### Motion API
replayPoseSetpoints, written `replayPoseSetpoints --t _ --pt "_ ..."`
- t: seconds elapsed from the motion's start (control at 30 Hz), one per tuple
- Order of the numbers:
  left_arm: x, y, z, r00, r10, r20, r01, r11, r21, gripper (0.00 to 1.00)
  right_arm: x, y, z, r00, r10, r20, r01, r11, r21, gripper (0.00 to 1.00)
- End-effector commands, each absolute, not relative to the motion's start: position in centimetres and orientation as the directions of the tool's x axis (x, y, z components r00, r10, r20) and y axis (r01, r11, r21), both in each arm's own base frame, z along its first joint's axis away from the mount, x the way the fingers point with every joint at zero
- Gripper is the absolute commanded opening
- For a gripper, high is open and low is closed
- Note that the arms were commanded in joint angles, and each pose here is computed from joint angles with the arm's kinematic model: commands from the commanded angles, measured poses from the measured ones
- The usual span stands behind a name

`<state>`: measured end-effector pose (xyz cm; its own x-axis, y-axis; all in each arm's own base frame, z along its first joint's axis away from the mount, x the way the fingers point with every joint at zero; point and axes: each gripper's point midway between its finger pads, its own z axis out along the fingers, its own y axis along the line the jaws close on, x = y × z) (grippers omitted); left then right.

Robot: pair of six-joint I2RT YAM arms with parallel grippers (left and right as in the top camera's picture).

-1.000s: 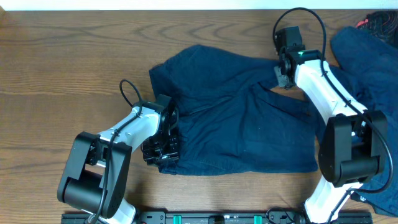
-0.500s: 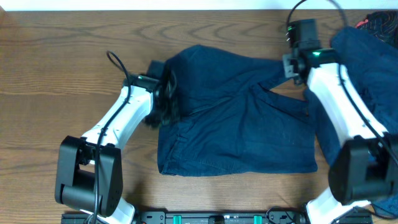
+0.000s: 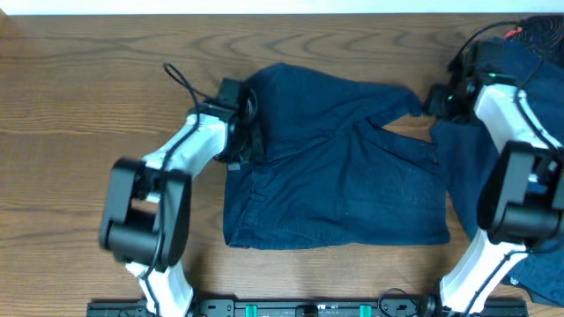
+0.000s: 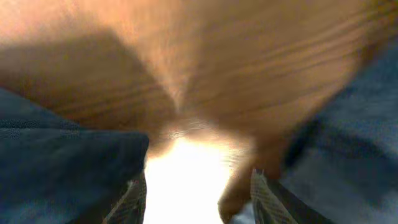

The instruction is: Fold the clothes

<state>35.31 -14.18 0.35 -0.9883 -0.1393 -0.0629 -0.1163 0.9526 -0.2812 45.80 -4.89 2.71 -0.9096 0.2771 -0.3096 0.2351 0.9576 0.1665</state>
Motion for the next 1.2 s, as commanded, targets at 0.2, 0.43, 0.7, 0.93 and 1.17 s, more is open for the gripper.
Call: replayPoseSetpoints --t 0.2,0.43,0.7,0.93,1.17 --pt "31.0 -10.7 -1.9 -0.984 -0.146 0.1 -0.155 0.984 -0.091 0.49 45.2 0.9 -0.3 -0.946 0.274 -0.172 0.183 0.892 0.414 0.58" --pt "31.2 -10.6 -1.9 -0.985 -0.147 0.091 -0.155 0.984 -0.087 0.49 45.6 3.9 -0.1 -0.957 0.229 -0.181 0.117 0.868 0.482 0.62" --pt "31.4 -10.6 -1.9 -0.986 -0.147 0.084 -0.154 0.984 -0.09 0.5 47.1 6.4 0.0 -0.95 0.16 -0.269 0.032 0.905 0.425 0.67" --pt "31.4 -10.6 -1.9 -0.986 -0.147 0.084 -0.154 0.984 -0.09 0.5 47.6 8.3 -1.2 -0.948 0.094 -0.305 -0.026 0.93 0.368 0.68" --pt "31.4 -10.6 -1.9 -0.986 -0.147 0.084 -0.154 0.984 -0.09 0.5 48.1 8.9 -3.8 -0.945 0.051 -0.322 -0.051 0.953 0.299 0.39"
